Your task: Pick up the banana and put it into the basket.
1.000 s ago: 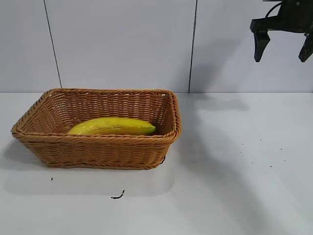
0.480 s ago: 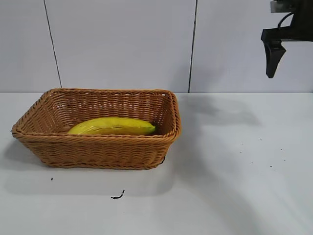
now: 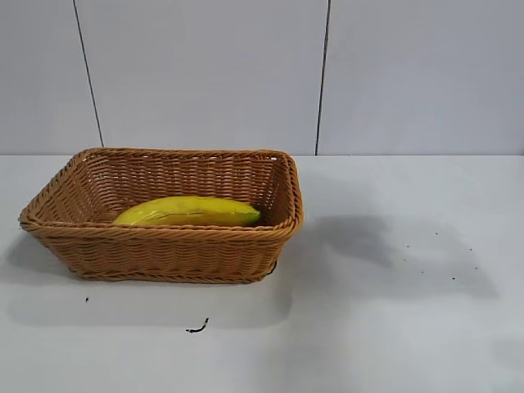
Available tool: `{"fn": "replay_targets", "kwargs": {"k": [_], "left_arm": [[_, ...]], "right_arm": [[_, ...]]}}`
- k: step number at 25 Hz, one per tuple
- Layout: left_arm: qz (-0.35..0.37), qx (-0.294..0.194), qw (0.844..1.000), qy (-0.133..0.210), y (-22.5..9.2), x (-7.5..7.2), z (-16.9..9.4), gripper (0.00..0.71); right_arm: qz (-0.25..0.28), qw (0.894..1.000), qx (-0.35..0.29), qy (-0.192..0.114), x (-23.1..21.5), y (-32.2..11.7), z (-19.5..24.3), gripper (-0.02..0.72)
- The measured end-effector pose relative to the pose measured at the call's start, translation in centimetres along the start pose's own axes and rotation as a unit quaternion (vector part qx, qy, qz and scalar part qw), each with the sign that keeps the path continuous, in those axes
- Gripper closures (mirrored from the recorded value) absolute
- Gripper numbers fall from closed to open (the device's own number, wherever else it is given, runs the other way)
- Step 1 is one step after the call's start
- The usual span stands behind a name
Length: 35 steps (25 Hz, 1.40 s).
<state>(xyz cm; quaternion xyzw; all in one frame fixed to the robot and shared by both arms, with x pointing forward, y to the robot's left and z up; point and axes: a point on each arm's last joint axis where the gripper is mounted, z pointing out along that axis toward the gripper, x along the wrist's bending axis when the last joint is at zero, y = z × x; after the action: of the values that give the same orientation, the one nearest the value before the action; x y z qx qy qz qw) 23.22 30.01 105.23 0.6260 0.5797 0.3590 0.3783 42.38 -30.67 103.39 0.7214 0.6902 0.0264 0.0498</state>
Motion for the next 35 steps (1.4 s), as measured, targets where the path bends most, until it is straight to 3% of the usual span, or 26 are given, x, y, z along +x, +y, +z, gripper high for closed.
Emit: {"fn": "replay_targets", "kwargs": {"k": [2,6,11,18,25,35], "left_arm": [[0.0,0.0,1.0,0.0,0.0,0.0,0.0,0.075],[0.0,0.0,1.0,0.0,0.0,0.0,0.0,0.075],[0.0,0.0,1.0,0.0,0.0,0.0,0.0,0.075],[0.0,0.0,1.0,0.0,0.0,0.0,0.0,0.075],[0.0,0.0,1.0,0.0,0.0,0.0,0.0,0.075],[0.0,0.0,1.0,0.0,0.0,0.0,0.0,0.075]], "right_arm": [[-0.001,1.0,-0.008,0.0,0.0,-1.3,0.1,0.014],[-0.012,0.996,-0.086,0.003,0.0,-6.6,0.7,0.014],[-0.006,0.978,-0.209,0.017,0.1,-10.0,-0.8,0.014],[-0.002,0.93,-0.366,0.022,0.1,-14.3,-3.2,0.014],[-0.001,0.875,-0.484,0.021,0.0,-18.3,-4.1,0.014],[0.002,0.871,-0.491,0.022,0.0,-18.6,-4.1,0.014]]}}
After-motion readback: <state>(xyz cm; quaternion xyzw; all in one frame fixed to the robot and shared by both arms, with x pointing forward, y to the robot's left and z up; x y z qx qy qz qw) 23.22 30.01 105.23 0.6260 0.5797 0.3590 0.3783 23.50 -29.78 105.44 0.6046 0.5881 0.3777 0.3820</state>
